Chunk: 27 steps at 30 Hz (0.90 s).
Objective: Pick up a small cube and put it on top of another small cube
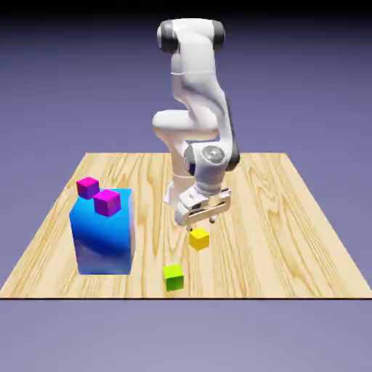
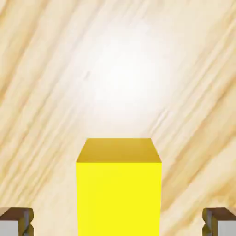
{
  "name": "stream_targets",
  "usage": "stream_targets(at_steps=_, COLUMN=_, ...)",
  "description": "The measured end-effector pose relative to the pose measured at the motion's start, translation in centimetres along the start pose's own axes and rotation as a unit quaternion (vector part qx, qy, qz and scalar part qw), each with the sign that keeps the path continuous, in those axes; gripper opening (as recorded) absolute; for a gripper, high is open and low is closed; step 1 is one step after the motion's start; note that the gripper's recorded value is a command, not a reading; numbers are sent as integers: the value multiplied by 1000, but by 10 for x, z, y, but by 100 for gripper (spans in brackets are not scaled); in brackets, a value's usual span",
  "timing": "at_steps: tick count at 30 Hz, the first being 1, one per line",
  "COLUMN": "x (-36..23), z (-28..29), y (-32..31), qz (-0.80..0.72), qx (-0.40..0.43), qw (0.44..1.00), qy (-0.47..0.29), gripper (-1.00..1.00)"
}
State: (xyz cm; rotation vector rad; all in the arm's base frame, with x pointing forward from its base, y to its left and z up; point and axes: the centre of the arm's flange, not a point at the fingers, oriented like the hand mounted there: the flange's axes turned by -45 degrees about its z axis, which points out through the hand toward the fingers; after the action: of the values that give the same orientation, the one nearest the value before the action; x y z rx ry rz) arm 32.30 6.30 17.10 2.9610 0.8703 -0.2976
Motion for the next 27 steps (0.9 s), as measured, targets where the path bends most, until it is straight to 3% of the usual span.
stream_targets(at_steps=7, x=0, z=43, y=1, qz=1, qx=-5, qw=1000, qy=-4, gripper=0)
stream_targets(at_steps=8, x=-1, z=48, y=2, qz=1, qx=-7, qw=1000, qy=-5, gripper=-100)
stream_targets(at_steps=24, x=9, z=-36, y=-6, qz=-23, qx=-17, qw=1000, qy=12, gripper=-100)
stream_targets(at_steps=27, x=20, z=-73, y=45, qz=98, qx=-6, qw=995, qy=24, gripper=-100)
